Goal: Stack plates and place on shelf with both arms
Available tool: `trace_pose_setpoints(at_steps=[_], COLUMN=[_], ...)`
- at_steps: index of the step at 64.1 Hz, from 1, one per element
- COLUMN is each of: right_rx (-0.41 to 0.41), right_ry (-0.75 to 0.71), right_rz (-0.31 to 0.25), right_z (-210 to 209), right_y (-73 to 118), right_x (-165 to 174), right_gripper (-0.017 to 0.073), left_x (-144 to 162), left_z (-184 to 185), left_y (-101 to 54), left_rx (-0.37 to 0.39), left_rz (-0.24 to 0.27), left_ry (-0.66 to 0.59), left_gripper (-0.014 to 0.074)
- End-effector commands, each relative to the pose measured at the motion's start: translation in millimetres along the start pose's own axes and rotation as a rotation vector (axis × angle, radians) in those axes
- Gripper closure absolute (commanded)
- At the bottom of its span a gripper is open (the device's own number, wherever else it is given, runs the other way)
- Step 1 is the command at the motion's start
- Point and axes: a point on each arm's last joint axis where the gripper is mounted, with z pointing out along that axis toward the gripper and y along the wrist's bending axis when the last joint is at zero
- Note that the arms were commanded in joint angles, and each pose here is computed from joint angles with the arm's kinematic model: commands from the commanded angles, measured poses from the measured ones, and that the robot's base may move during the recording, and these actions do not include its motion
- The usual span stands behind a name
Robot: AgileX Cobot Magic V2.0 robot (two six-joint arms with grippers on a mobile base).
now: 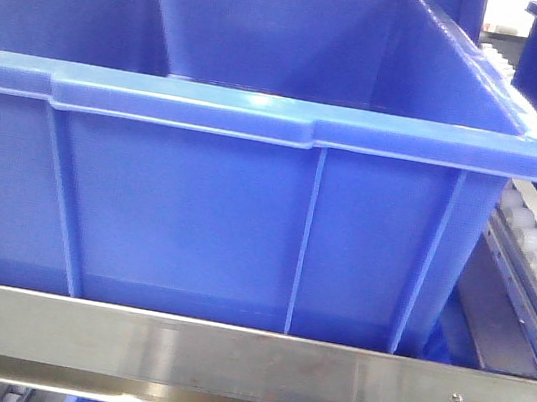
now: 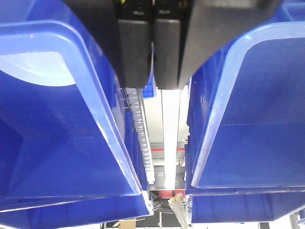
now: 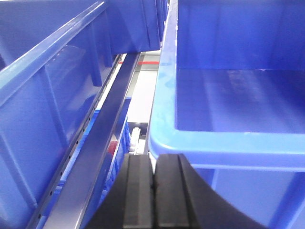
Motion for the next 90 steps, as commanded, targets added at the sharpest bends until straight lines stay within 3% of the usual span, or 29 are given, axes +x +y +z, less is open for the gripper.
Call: trace_pose_setpoints(at_steps=[1,15,24,46,62,90], right_rx=[0.006,0.006,0.006,0.006,0.006,0.006], right_ry=[-0.117,-0.117,-0.117,-0.117,-0.117,-0.117], right_rz=[-0.014,-0.014,-0.014,-0.014,-0.014,-0.014], right_z=[-2,-2,-2,-2,-2,-2], right_y=[-0.4,-0.4,-0.4,-0.4,-0.4,-0.4], right_x=[-10,-10,-10,-10,-10,-10], right_gripper=[0.0522,0.0522,0.0522,0.0522,0.0522,0.0522], left_x=[-17,-2,10,40,40,38], left_z=[0,2,-1,-18,-19,-20], left_y=[2.4,3.8,6.4,2.9,2.5,3.4], left_rx=[-0.021,-0.048,-0.109,-0.097,-0.094,-0.111], left_rz=[-0.003,0.0,0.121,0.115,0.076,0.071], left_ry=[-0.099,-0.105,-0.189,-0.115,-0.124,-0.14], left_gripper=[0.0513,0.0513,0.0513,0.0513,0.0513,0.0513])
